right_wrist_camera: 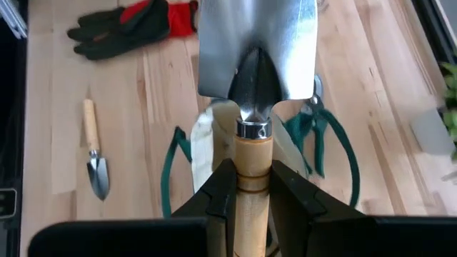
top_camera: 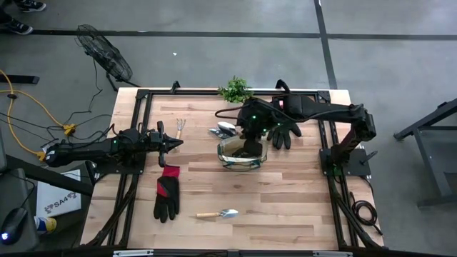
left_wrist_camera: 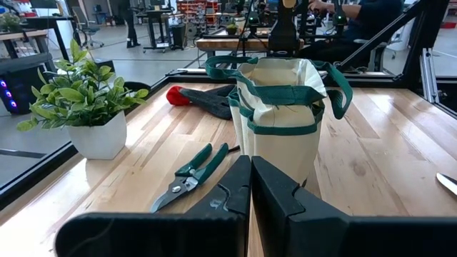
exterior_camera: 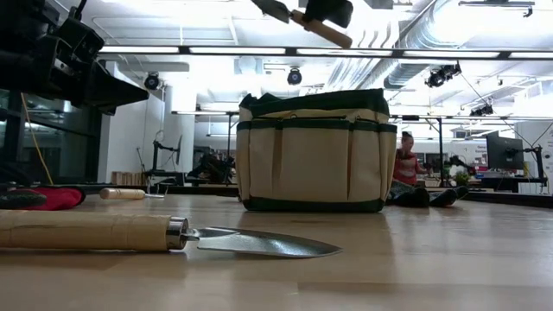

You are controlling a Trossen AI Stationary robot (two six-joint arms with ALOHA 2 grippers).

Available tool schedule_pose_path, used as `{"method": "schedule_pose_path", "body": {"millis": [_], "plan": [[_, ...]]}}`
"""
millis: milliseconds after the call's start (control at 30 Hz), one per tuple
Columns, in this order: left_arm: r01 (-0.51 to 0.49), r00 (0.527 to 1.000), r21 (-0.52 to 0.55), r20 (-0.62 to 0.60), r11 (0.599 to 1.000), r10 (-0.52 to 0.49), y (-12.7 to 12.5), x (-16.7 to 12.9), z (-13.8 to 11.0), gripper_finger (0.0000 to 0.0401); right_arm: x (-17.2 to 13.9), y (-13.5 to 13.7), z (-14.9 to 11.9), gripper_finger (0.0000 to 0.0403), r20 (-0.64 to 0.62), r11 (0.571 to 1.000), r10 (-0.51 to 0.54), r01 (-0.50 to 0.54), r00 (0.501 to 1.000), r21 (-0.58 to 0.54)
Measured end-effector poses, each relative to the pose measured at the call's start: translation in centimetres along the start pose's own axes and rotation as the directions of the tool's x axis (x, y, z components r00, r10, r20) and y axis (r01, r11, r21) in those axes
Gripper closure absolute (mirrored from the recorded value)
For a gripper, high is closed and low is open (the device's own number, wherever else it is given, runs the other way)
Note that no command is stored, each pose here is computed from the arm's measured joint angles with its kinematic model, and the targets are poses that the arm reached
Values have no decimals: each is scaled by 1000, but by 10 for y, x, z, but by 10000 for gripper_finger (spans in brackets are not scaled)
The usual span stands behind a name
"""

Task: Pick & Place Garden tools in Gardening bag
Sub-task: Put the brown trowel into the gardening bag

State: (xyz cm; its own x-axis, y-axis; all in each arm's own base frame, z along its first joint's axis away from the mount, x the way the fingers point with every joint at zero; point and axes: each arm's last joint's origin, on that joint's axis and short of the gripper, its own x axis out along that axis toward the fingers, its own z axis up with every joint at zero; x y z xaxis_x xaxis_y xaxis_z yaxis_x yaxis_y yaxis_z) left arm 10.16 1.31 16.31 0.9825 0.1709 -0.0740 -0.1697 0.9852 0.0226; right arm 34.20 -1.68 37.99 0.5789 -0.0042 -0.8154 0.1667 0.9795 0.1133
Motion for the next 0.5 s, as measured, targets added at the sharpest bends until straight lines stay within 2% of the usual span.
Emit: {"method": "schedule_pose_path", "body": {"millis": [500], "plan": [[0, 1000, 0, 0, 1000, 0, 0, 0, 0, 391, -1, 3, -7, 352, -67, 1000, -2, 2, 998, 10]]}}
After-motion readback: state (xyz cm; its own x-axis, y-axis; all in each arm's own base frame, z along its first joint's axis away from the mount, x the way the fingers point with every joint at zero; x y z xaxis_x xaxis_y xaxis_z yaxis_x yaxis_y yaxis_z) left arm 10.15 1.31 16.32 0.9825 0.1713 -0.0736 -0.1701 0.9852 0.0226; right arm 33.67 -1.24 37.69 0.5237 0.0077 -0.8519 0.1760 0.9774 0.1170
